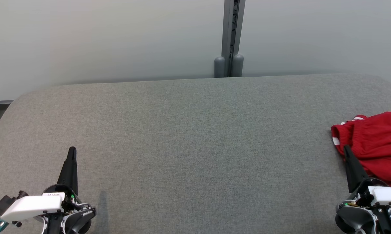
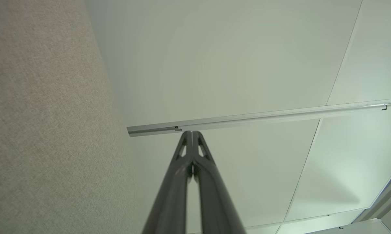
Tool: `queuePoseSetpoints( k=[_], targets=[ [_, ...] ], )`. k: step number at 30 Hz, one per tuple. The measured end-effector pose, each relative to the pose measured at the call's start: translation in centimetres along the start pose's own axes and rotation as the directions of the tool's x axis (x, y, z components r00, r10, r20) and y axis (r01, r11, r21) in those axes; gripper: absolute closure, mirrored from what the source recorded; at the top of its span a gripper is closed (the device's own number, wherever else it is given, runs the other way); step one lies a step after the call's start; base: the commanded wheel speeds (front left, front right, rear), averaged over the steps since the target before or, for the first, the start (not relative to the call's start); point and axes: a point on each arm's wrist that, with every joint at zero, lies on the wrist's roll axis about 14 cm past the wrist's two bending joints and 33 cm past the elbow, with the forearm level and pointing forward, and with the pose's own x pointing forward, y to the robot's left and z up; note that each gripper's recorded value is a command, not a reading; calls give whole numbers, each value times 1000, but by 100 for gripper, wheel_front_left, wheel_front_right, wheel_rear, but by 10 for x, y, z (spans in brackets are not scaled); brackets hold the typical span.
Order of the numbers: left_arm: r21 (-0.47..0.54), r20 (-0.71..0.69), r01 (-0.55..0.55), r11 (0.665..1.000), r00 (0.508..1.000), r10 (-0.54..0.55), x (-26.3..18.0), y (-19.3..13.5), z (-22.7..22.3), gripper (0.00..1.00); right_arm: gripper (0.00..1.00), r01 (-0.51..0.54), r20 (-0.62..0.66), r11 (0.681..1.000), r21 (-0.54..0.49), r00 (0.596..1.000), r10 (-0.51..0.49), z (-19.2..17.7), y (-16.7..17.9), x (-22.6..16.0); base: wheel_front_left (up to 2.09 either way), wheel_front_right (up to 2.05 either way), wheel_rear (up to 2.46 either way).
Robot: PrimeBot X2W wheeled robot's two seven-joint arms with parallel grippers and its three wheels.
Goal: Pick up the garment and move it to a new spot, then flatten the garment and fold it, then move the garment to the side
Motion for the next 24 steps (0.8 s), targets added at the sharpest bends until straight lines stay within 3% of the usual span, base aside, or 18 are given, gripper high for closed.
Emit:
queuePoseSetpoints(
  k=[24],
  targets=[
    [0,0,0,1000,1000,0,0,0,0,100,100,0,0,1000,0,1000,0,0,0,0,0,0,0]
  ],
)
